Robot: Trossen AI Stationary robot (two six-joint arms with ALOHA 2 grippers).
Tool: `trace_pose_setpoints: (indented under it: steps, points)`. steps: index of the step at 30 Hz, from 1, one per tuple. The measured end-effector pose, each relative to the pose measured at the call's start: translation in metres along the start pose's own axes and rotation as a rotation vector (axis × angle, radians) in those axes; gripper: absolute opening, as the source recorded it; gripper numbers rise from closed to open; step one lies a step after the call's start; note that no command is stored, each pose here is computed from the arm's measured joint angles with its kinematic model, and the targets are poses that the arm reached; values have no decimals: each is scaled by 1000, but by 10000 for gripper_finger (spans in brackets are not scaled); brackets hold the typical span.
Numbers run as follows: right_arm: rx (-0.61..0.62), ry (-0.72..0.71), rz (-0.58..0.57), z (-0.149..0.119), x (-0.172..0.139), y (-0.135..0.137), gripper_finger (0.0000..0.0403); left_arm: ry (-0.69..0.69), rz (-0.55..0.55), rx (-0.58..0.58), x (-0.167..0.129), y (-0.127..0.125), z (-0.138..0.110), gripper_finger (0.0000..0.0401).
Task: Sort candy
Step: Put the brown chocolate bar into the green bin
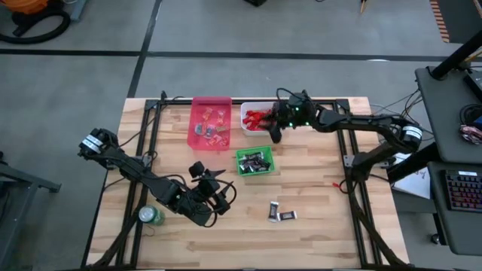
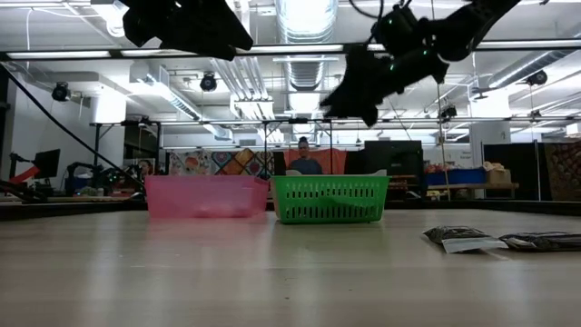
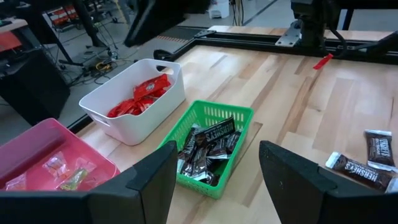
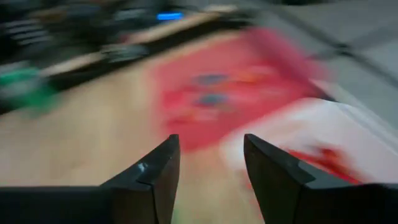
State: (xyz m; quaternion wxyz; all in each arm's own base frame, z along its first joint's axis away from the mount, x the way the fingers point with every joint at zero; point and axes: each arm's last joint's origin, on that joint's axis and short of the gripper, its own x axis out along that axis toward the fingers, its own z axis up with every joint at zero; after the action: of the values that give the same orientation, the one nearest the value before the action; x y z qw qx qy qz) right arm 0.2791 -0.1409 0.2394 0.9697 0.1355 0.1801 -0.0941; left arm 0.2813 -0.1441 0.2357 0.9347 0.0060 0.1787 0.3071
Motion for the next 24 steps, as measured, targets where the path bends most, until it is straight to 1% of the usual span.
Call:
trace_pose_setpoints:
  steps: [3, 5, 9, 11, 14, 16, 18, 20, 21, 24]
  points:
    - [-90, 8, 284, 3, -2, 28, 181, 0, 0, -1, 0, 0, 0, 210]
    - [-131, 30, 408, 1, -2, 48, 185, -3, -2, -6, 0, 0, 1, 210]
    - [-215, 159, 531, -18, -2, 87, 187, -3, -2, -3, 0, 0, 1, 210]
    - [-242, 235, 573, -30, -2, 108, 187, -3, -2, -3, 0, 0, 1, 210]
    - [-284, 341, 556, -50, -3, 138, 188, -3, -2, 1, 0, 0, 1, 210]
    - [-325, 422, 495, -65, -6, 157, 187, -3, -2, 2, 0, 0, 1, 210]
    - [-366, 487, 408, -80, -11, 173, 185, -2, -2, 2, 0, 0, 1, 210]
    - [-394, 528, 335, -90, -17, 187, 183, -2, -2, 2, 0, 0, 1, 210]
    - [-408, 544, 320, -95, -21, 194, 182, -2, -2, 3, 0, 0, 1, 210]
    - [-427, 555, 319, -107, -30, 210, 183, -2, -2, 10, 0, 0, 1, 210]
